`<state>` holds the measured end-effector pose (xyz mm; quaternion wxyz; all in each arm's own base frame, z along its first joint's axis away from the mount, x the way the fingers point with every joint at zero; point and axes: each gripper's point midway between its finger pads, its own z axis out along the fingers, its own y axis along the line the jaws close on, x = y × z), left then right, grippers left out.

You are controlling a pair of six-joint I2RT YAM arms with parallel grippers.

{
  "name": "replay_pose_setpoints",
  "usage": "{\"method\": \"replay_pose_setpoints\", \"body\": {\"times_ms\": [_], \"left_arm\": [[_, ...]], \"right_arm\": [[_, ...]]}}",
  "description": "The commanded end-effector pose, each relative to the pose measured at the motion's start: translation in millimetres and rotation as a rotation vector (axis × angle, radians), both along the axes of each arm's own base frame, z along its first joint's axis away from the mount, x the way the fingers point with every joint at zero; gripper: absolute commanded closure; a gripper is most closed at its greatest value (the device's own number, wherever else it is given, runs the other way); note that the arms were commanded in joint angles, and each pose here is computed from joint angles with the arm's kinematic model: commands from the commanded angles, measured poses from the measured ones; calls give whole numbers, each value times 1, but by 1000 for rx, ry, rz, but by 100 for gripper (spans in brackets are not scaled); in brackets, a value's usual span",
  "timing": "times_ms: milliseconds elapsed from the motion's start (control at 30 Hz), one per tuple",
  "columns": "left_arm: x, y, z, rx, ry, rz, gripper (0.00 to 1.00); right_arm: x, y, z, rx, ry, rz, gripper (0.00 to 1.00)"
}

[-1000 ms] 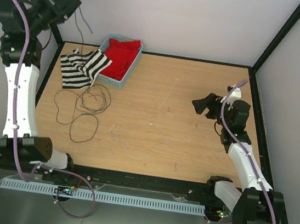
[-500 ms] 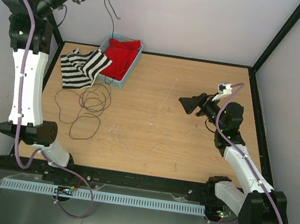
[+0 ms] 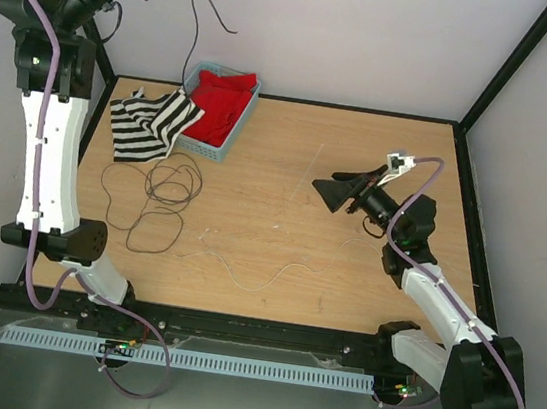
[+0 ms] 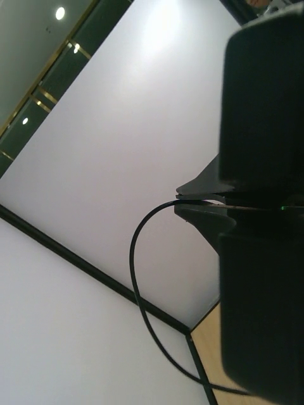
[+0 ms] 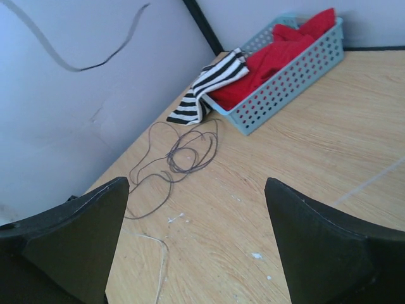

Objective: Zip-tie the wires
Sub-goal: Pick up the cable at the center of the board, then straighten the cable at the center of the board.

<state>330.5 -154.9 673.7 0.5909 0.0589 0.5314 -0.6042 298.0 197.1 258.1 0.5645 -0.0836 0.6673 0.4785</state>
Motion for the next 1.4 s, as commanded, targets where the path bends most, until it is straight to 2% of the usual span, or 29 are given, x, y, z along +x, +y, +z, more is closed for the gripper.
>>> {"method": "replay_pose_setpoints", "body": {"times_ms": [0,100,200,467,633,733,900,1133,1267,1367], "left_arm": [[-21,-1,20,-51,-37,-48,100],[-20,-6,13,-58,6,-81,100],[-18,-14,4,-60,43,-119,100],[-16,-52,-23,-49,142,-270,100],[-14,-75,-41,-50,193,-328,100],[-13,-90,-51,-60,222,-371,100],[-20,-115,-60,-64,241,-441,100],[-27,-140,-66,-63,254,-506,100],[-34,-153,-68,-62,266,-542,100],[-38,-160,-67,-65,259,-555,100]], "right_arm": [[-14,17,31,21,-157,67,1],[-21,27,38,9,-215,78,1],[-19,35,37,28,-197,76,1],[4,44,12,211,171,1,0],[8,46,7,322,265,-55,1],[15,43,-12,364,379,-117,0],[22,41,-42,393,481,-195,1],[30,47,-65,401,562,-208,1],[53,49,-57,457,525,-246,1],[68,62,-54,488,553,-218,1]]}}
